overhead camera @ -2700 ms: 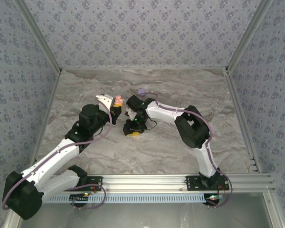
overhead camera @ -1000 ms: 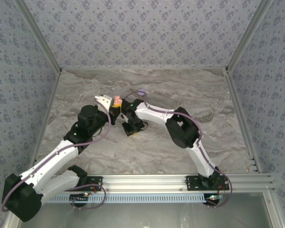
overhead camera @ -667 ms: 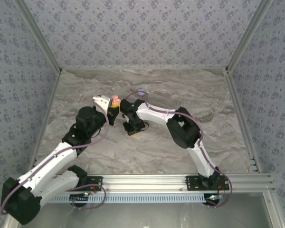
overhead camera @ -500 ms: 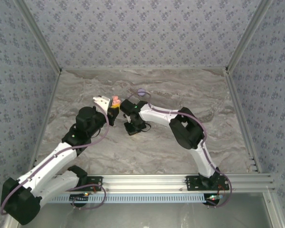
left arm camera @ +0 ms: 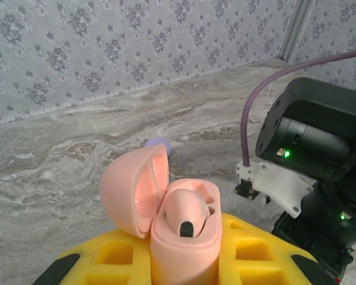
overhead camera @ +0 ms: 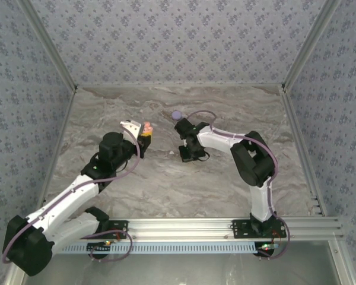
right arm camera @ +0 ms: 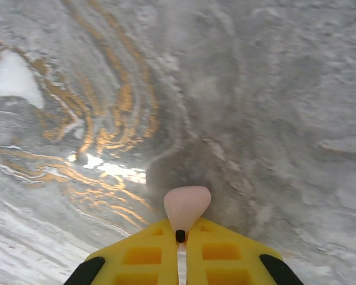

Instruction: Insert the wireless bluetooth earbuds into the charging case

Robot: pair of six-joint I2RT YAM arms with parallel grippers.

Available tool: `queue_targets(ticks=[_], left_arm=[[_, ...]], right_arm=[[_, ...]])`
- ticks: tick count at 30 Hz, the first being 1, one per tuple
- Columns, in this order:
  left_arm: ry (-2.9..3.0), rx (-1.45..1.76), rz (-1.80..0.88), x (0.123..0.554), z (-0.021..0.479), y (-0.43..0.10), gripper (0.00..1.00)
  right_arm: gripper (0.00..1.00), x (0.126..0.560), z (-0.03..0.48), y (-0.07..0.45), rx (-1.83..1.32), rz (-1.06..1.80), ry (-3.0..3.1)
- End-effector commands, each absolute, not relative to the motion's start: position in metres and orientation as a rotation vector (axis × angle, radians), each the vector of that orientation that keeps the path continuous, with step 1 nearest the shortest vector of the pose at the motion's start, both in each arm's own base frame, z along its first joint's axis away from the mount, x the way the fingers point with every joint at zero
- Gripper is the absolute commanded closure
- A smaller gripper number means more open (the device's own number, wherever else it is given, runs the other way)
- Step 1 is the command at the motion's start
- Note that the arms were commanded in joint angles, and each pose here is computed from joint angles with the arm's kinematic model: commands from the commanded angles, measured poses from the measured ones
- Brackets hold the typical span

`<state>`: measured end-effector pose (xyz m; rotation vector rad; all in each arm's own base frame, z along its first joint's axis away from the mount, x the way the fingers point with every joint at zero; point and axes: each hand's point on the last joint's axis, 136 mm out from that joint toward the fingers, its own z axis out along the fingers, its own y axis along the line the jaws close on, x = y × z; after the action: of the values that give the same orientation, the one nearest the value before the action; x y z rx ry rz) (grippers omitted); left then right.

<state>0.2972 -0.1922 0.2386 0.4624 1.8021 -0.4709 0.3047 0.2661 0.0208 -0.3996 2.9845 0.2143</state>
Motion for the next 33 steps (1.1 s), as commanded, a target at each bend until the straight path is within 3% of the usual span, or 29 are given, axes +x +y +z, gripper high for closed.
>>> queue_targets(ticks=[1, 16, 26, 33], left_arm=[[1.754, 0.457, -0.503, 0.300, 0.254, -0.196, 0.86], [1.757, 0.467, -0.505, 0.303, 0.256, -0.199, 0.86], [1.757, 0.462, -0.501, 0.304, 0.257, -0.199, 0.86], [1.762, 0.461, -0.500, 0.304, 0.256, -0.199, 0.86]], right_arm=[[0.91, 0.299, 0.016, 0.238, -0.346, 0.080, 3.013], [0.63, 0.318, 0.038, 0.246, -0.336, 0.099, 2.955], [0.56, 0.327, 0.041, 0.251, -0.385, 0.087, 2.955], [0.57, 0.329, 0.034, 0.254, -0.353, 0.081, 2.981]])
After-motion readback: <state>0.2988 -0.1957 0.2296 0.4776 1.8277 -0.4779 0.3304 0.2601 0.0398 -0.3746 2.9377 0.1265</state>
